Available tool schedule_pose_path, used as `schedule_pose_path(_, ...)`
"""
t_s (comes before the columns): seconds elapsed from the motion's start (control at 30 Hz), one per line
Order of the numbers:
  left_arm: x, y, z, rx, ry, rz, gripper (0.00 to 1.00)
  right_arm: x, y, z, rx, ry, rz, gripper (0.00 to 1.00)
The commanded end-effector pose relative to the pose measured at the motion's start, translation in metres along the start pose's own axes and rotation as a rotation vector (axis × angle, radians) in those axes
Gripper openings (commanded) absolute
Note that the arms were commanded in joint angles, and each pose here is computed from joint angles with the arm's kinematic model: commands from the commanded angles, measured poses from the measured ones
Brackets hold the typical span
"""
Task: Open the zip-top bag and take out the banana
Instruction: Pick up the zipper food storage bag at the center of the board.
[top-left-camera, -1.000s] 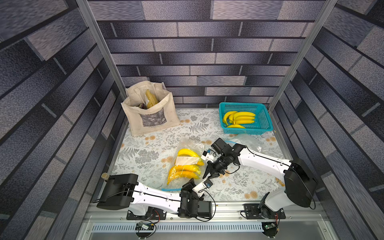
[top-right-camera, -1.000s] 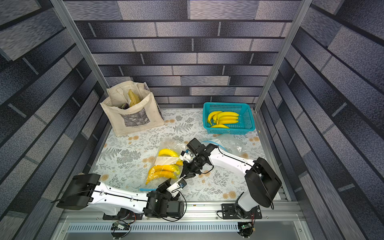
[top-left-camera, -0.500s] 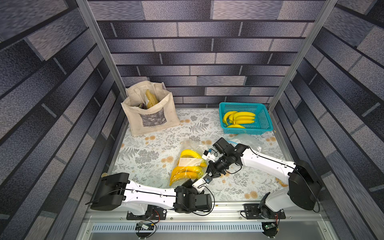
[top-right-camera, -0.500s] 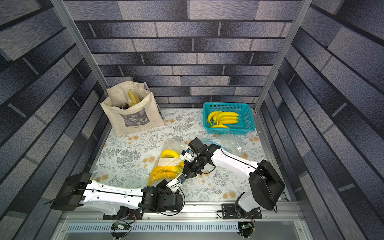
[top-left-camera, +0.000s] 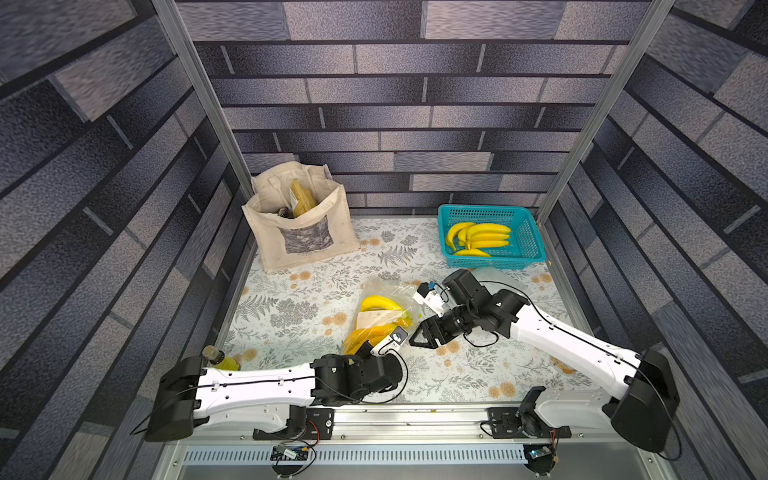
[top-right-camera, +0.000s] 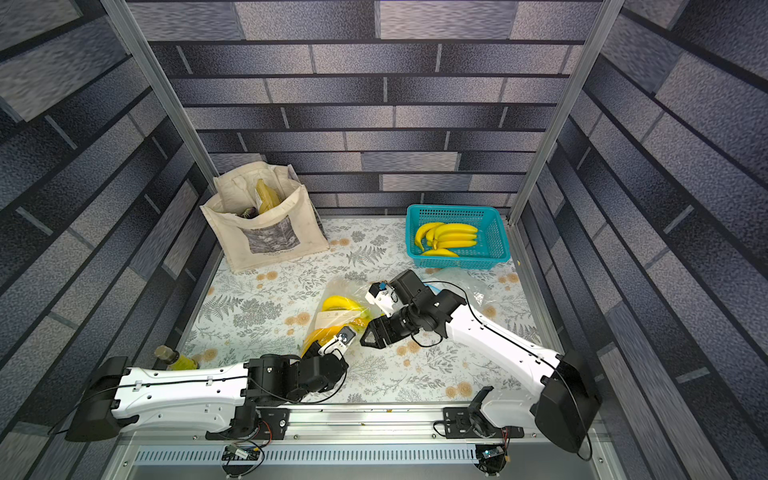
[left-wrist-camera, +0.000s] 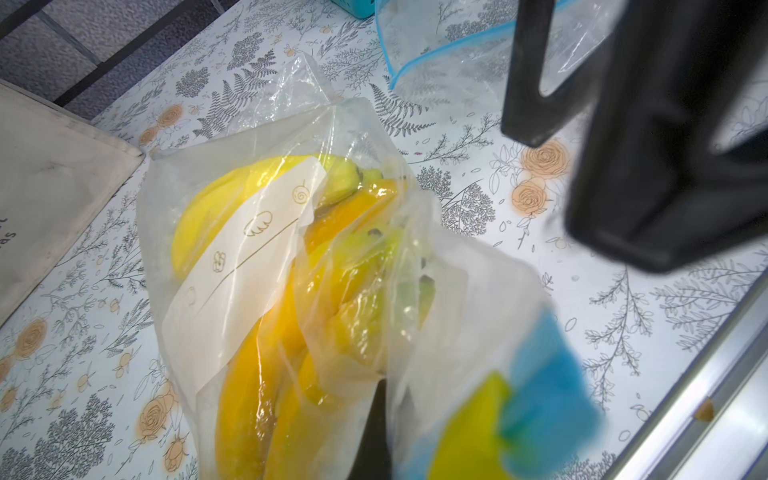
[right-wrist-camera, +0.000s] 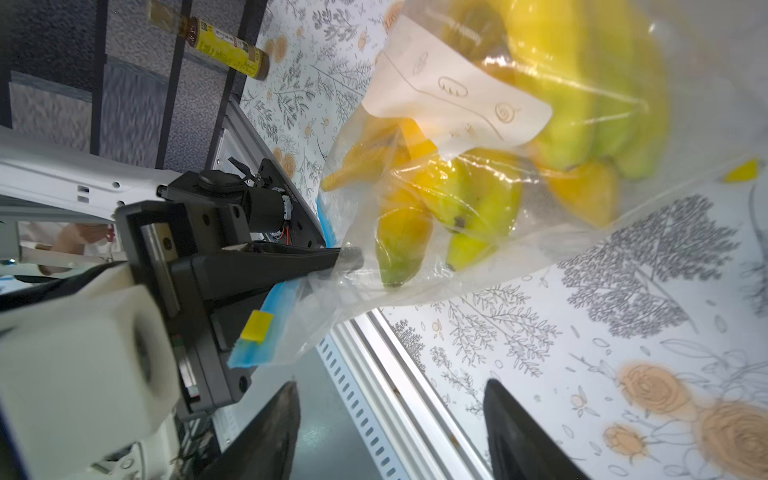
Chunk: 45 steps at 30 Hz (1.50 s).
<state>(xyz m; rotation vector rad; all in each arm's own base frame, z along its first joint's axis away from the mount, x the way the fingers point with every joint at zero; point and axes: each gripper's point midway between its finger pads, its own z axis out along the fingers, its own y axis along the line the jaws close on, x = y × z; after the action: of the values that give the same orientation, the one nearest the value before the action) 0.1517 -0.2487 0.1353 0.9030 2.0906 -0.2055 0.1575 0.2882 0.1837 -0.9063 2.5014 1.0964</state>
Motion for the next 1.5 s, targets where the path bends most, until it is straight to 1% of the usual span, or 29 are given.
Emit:
schedule_pose_path(0.0, 0.000, -0.007, -0.001, 0.122, -0.004, 0.004, 0.00, -0.019, -0.018, -0.007, 0.108, -0.182, -0.298, 0.76)
schedule_pose_path(0.07, 0.001, -0.005, -0.001, 0.154, 0.003, -0.016, 0.00, -0.021, -0.004, -0.007, 0.037, -0.276, -0.444, 0.79)
schedule_pose_path(0.1, 0.001, -0.005, -0.002, 0.169, 0.004, -0.023, 0.00, -0.021, 0.001, -0.007, 0.009, -0.301, -0.493, 0.80)
schedule_pose_path(0.13, 0.001, -0.006, -0.003, 0.190, 0.007, -0.032, 0.00, -0.022, 0.005, -0.006, -0.009, -0.310, -0.544, 0.80)
schedule_pose_path(0.2, 0.001, -0.007, -0.004, 0.219, 0.011, -0.042, 0.00, -0.027, 0.007, -0.005, -0.002, -0.293, -0.615, 0.78)
schedule_pose_path(0.27, 0.000, -0.008, -0.004, 0.245, 0.014, -0.056, 0.00, -0.034, 0.014, -0.004, -0.026, -0.280, -0.669, 0.76)
schedule_pose_path(0.37, 0.000, -0.005, -0.003, 0.271, 0.021, -0.083, 0.00, -0.048, 0.024, -0.005, -0.047, -0.303, -0.718, 0.72)
schedule_pose_path(0.43, -0.001, -0.003, -0.003, 0.279, 0.020, -0.097, 0.00, -0.051, 0.032, -0.004, -0.088, -0.311, -0.730, 0.71)
schedule_pose_path(0.57, -0.005, 0.001, -0.004, 0.295, 0.013, -0.122, 0.00, -0.040, 0.031, 0.016, -0.118, -0.222, -0.738, 0.64)
schedule_pose_path(0.67, -0.008, 0.005, -0.005, 0.308, 0.006, -0.147, 0.00, -0.036, 0.034, 0.019, -0.154, -0.219, -0.728, 0.58)
schedule_pose_path(0.83, -0.013, 0.009, -0.007, 0.327, -0.019, -0.180, 0.00, -0.037, 0.039, 0.020, -0.179, -0.209, -0.736, 0.59)
schedule_pose_path(0.93, -0.011, 0.009, -0.006, 0.328, -0.008, -0.180, 0.00, -0.041, 0.043, 0.024, -0.199, -0.209, -0.742, 0.59)
schedule_pose_path(1.03, -0.010, 0.008, -0.005, 0.334, 0.003, -0.181, 0.00, -0.041, 0.044, 0.034, -0.217, -0.180, -0.740, 0.56)
schedule_pose_path(1.1, -0.010, 0.007, -0.005, 0.338, 0.000, -0.181, 0.00, -0.040, 0.045, 0.039, -0.234, -0.165, -0.737, 0.56)
schedule_pose_path(1.2, -0.007, 0.007, -0.004, 0.340, 0.005, -0.179, 0.00, -0.041, 0.048, 0.041, -0.237, -0.169, -0.746, 0.54)
schedule_pose_path(1.4, -0.006, 0.008, -0.004, 0.346, 0.002, -0.187, 0.00, -0.038, 0.047, 0.042, -0.247, -0.142, -0.744, 0.41)
schedule_pose_path(1.43, -0.007, 0.008, -0.004, 0.348, 0.000, -0.188, 0.00, -0.039, 0.049, 0.042, -0.253, -0.145, -0.745, 0.38)
schedule_pose_path(1.47, -0.006, 0.008, -0.004, 0.349, 0.005, -0.188, 0.00, -0.040, 0.051, 0.041, -0.265, -0.148, -0.744, 0.33)
